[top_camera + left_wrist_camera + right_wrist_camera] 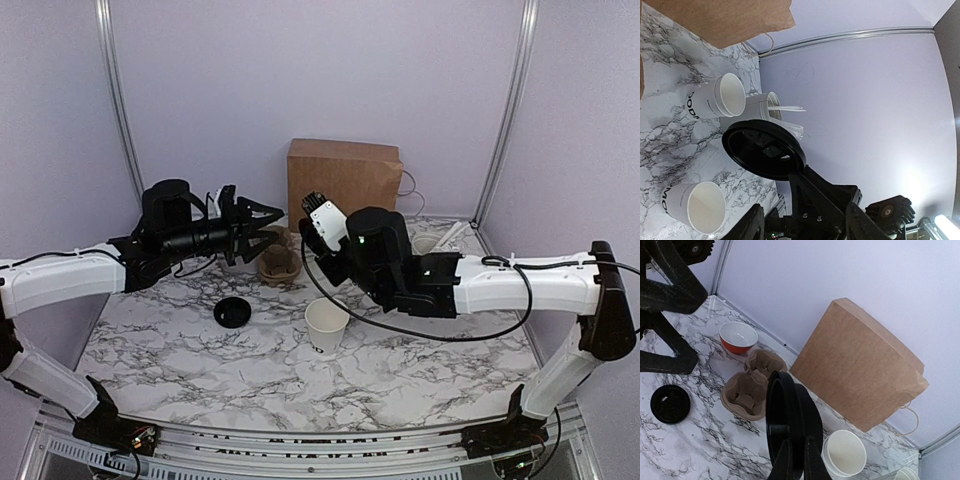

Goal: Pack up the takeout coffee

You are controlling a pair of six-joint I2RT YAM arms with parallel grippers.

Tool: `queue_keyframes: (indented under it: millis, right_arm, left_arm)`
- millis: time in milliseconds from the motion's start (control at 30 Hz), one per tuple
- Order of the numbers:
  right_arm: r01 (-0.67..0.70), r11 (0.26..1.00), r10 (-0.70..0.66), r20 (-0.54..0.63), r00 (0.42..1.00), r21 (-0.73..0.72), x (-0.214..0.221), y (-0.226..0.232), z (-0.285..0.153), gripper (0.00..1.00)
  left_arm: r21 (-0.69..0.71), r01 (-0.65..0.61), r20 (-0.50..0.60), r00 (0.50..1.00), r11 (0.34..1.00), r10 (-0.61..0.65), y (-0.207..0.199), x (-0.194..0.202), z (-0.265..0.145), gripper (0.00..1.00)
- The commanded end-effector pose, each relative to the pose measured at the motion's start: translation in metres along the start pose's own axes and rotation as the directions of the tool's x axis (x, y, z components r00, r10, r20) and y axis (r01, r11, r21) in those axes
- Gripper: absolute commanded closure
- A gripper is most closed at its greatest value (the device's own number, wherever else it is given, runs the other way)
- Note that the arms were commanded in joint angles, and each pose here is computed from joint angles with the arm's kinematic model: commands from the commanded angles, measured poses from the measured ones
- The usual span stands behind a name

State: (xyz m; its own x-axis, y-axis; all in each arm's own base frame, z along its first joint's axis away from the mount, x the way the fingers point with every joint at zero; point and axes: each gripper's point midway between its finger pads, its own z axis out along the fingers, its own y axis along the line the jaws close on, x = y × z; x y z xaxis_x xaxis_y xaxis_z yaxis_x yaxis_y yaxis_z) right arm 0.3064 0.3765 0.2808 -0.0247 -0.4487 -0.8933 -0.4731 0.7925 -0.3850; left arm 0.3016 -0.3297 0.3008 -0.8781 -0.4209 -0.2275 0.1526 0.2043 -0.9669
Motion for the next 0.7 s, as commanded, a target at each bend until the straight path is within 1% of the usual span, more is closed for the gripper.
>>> queue_keyframes:
  millis: [0, 133, 233, 433, 667]
  right_arm:
    - [0.088, 0.986, -0.102, 0.093, 0.990, 0.139, -0.030, -0.023, -0.018, 1.00]
    - [0.148, 0.977, -0.164, 0.095, 0.982, 0.154, -0.030, -0.017, -0.020, 1.00]
    - [0.172, 0.972, -0.188, 0.094, 0.978, 0.161, -0.030, -0.015, -0.021, 1.00]
    - [0.189, 0.969, -0.205, 0.096, 0.974, 0.160, -0.032, -0.011, -0.022, 1.00]
    - [0.195, 0.970, -0.211, 0.101, 0.972, 0.146, -0.035, -0.006, -0.023, 1.00]
  left_arm:
    - [0.120, 0.043, -0.042, 0.998, 0.992, -0.039, -0.038, 0.011, 0.016, 0.44]
    - [0.134, 0.052, -0.041, 0.998, 0.990, -0.047, -0.042, 0.010, 0.022, 0.44]
    - [0.125, 0.073, -0.041, 0.997, 0.990, -0.068, -0.039, 0.010, 0.028, 0.44]
    - [0.120, 0.119, -0.033, 0.993, 0.986, -0.116, -0.031, 0.009, 0.037, 0.45]
    - [0.134, 0.143, -0.022, 0.990, 0.981, -0.142, -0.032, 0.003, 0.049, 0.46]
